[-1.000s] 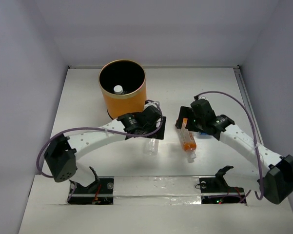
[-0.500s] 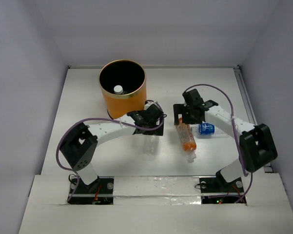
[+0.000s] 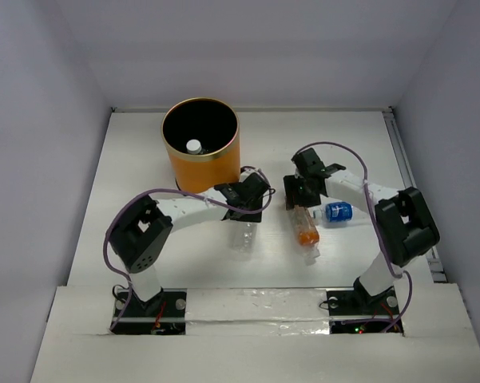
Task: Put the plastic bottles in the bin
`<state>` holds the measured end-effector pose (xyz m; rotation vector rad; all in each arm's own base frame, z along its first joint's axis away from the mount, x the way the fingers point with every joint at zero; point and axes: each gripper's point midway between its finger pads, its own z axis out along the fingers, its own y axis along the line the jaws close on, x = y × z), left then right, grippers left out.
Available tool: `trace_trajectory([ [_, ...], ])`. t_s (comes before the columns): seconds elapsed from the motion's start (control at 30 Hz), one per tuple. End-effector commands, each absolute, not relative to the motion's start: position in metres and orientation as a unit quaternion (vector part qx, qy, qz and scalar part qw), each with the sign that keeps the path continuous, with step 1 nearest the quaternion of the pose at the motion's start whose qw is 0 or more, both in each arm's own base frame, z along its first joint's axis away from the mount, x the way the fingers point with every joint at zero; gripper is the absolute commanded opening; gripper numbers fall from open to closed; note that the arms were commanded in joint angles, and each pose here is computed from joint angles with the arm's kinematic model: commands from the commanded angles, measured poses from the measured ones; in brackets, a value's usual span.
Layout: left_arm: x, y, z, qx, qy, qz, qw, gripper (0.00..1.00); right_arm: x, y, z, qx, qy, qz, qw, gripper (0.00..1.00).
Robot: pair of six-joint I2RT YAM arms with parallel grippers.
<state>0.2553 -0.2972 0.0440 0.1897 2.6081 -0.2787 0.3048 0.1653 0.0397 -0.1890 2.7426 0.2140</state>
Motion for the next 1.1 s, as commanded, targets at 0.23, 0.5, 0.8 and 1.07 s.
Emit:
trace_trajectory([
  [0.23,0.254,-0.294,0.217,0.064,0.9,-0.226,0.368,0.33,0.325,0.186,0.235,-0.06,0.898,0.189,0.392,0.57],
  [0.5,0.302,-0.247,0.395,0.005,0.804,-0.237,0.545,0.33,0.329,0.194,0.442,-0.038,0.752,0.298,0.586,0.57],
  [0.8,0.389,-0.136,0.519,-0.122,0.68,-0.142,0.709,0.32,0.375,0.247,0.572,0.019,0.555,0.482,0.678,0.58],
  [1.07,0.425,-0.092,0.474,-0.16,0.657,-0.069,0.733,0.32,0.426,0.292,0.582,0.072,0.505,0.521,0.685,0.58],
])
